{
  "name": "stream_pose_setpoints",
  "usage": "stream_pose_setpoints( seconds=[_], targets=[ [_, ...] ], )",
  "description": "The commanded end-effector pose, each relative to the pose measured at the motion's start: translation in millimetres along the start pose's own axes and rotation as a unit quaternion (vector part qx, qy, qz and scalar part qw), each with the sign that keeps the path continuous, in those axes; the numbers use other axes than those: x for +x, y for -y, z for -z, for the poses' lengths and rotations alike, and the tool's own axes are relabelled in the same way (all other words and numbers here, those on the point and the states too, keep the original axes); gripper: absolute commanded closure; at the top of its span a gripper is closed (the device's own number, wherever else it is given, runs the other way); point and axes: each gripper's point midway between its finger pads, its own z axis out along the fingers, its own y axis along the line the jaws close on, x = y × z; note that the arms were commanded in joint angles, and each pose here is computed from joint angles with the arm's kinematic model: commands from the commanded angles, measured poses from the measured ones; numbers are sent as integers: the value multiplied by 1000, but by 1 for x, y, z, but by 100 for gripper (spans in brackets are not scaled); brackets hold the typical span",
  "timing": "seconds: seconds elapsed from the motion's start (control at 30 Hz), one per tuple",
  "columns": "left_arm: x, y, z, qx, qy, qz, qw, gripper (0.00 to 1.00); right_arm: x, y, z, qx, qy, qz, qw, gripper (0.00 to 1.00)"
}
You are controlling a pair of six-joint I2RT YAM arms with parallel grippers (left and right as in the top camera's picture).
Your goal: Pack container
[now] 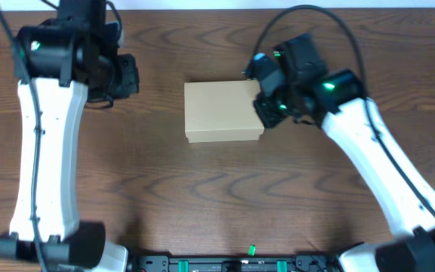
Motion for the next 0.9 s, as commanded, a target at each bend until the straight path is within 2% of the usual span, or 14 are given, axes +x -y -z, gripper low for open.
stream_pose_setpoints(
  seconds=[0.0, 0.1, 0.17, 0.37, 0.57, 0.73, 0.77, 0.8, 0.83, 0.87],
  targets=[
    [26, -8, 11, -5, 10, -15, 1000, 94, 19, 1, 15, -3, 7, 5, 1000, 99],
    [50, -13, 16, -1, 35, -16, 999, 94, 35, -1, 26, 3, 22, 3, 1000, 98],
    [78, -17, 15, 14, 77, -10, 997, 94, 55, -6, 35, 9, 46, 7, 999, 99],
    [126, -23, -3, 52, 142, 20, 988, 94, 94, -10, 42, 22, 105, -19, 994, 99],
    [150, -29, -40, 69, 154, 68, 983, 94, 123, -14, 46, 30, 156, -49, 986, 99],
    [154, -32, -71, 71, 142, 91, 983, 94, 149, 0, 46, 86, 159, -71, 981, 99],
    [152, -32, -74, 71, 146, 91, 983, 88, 151, 2, 45, 91, 159, -74, 980, 99],
    [151, -33, -74, 71, 148, 91, 982, 76, 150, 3, 46, 93, 160, -75, 980, 97],
    [150, -33, -74, 70, 151, 90, 982, 60, 149, 3, 46, 93, 162, -74, 980, 89],
    [148, -33, -74, 71, 154, 90, 981, 40, 148, 3, 47, 94, 165, -74, 979, 76]
  ],
)
